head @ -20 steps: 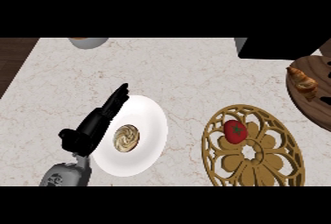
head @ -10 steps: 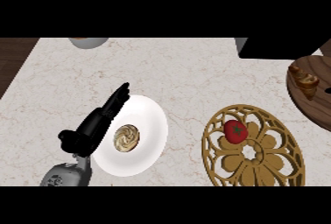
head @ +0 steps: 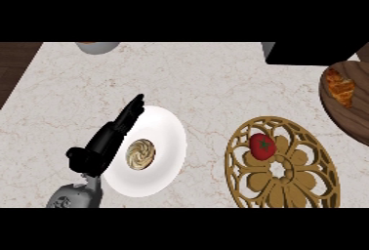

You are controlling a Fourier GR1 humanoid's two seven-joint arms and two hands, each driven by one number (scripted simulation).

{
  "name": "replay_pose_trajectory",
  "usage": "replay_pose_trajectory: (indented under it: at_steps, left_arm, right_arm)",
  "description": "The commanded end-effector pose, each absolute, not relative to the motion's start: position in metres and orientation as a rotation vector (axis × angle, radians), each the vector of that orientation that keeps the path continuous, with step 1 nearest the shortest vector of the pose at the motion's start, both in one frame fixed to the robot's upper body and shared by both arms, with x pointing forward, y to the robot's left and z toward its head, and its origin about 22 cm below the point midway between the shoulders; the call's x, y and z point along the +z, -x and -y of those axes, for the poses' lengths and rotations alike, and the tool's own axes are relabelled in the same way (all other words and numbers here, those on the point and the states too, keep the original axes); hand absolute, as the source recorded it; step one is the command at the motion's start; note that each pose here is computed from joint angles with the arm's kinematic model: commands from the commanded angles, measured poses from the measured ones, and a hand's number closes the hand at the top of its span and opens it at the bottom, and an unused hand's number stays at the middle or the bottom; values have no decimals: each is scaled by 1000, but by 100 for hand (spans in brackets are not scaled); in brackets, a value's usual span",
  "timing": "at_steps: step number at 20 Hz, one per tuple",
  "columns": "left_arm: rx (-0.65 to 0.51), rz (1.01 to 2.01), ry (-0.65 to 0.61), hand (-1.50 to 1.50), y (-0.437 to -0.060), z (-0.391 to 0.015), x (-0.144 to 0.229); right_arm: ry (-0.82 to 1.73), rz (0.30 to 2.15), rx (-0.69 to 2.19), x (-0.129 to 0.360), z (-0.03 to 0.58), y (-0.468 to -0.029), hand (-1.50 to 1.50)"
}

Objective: Pick the croissant from the placemat and place it in the bowl

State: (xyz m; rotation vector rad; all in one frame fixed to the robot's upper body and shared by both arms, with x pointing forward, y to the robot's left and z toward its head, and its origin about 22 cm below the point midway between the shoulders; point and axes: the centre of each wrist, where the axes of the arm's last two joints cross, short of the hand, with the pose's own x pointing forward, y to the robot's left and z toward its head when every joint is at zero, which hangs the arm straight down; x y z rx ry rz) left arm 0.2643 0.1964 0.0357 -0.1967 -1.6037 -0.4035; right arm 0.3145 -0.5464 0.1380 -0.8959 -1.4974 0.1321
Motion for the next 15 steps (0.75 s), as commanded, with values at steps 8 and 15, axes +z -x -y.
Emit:
replay_pose_trajectory:
  at_steps: [8,15]
  left_arm:
    - [-401,1609,183,0,-269,-195,37]
    - [-392,1624,190,0,-262,-202,36]
  right_arm:
    - [881,1545,-113,151,616,-218,-150]
    - [818,1561,-67,151,635,-177,-150]
